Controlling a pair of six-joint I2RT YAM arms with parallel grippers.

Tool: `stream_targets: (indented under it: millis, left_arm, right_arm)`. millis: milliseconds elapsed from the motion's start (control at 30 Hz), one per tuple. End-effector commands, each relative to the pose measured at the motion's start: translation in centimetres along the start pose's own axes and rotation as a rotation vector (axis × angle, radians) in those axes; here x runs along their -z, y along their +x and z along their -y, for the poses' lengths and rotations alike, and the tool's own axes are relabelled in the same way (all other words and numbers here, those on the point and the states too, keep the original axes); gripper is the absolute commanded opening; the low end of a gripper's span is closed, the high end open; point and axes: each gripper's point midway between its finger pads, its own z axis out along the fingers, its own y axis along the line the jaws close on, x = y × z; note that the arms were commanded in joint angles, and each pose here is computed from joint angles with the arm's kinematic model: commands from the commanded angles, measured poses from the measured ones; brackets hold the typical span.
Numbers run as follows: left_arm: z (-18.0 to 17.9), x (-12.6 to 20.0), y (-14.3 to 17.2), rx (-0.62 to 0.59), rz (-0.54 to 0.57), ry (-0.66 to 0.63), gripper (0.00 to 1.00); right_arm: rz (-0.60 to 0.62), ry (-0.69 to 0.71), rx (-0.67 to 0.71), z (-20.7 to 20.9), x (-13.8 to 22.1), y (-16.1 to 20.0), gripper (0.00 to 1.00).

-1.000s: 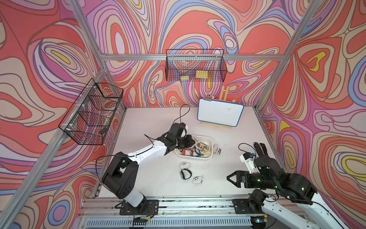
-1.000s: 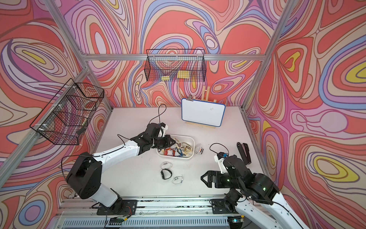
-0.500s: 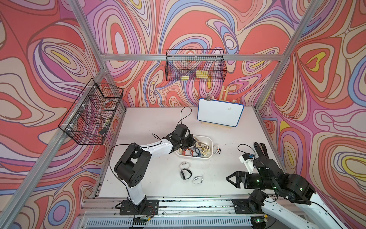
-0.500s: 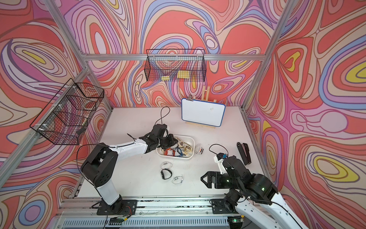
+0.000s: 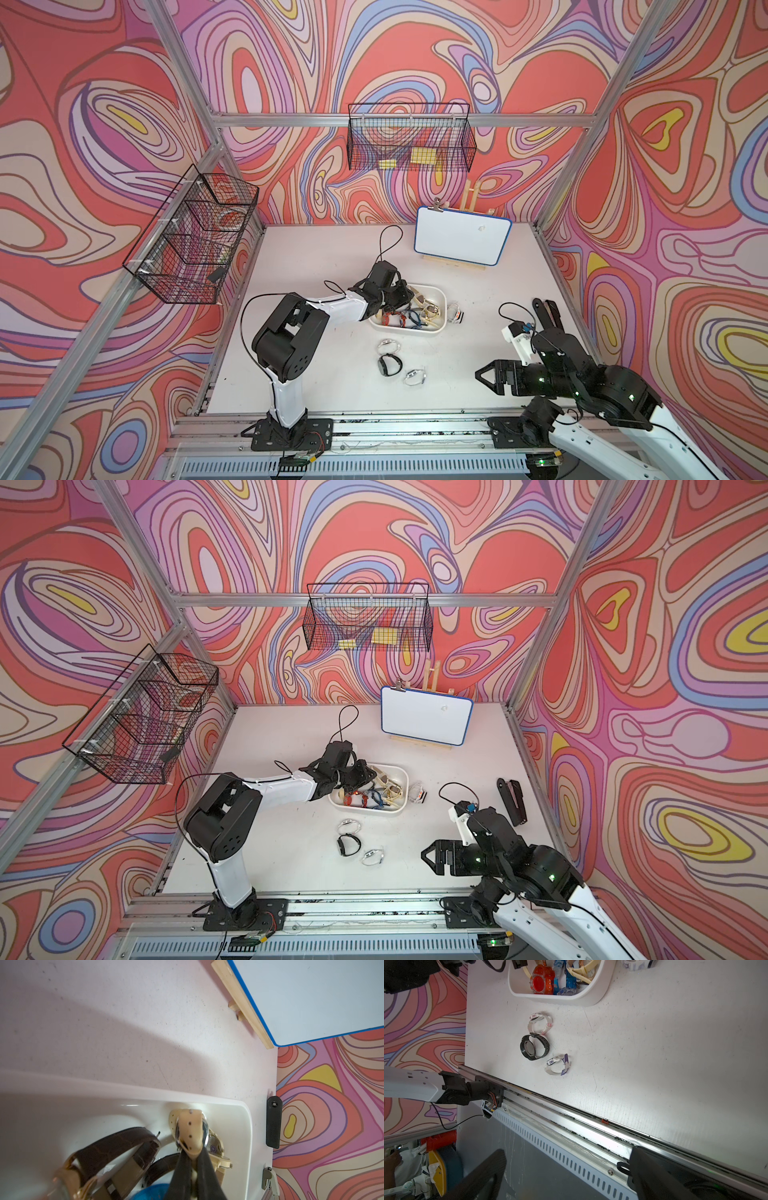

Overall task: Put the watch into the storage box
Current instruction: Place the watch in the storage box.

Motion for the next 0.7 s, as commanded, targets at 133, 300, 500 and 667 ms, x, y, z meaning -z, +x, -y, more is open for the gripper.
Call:
stream_targets:
  millis: [133,300,500,667]
  left_arm:
    - [-2.2,0.0,0.7,0.036,-0.005,-0.069,0.11]
    - [-2.0,0.6,0.6,0.038,-0.001,-0.080,0.22]
    - [-1.0,2.3,0.5,0.034,0.012,-0.061,0.42]
    - [-0.1,5.6,0.0,0.007,0.058,-0.077,0.50]
  right_arm:
    - [0.023,-0.001,0.017,-0.2,0.1,-0.6,0.98]
    - [0.028,-0.001,0.017,-0.3,0.3,-0.7,0.98]
    - [0.034,-0.001,0.014,-0.1,0.4,-0.6,0.98]
    - [0.041,-0.005,0.013,0.0,0.4,-0.5,0.98]
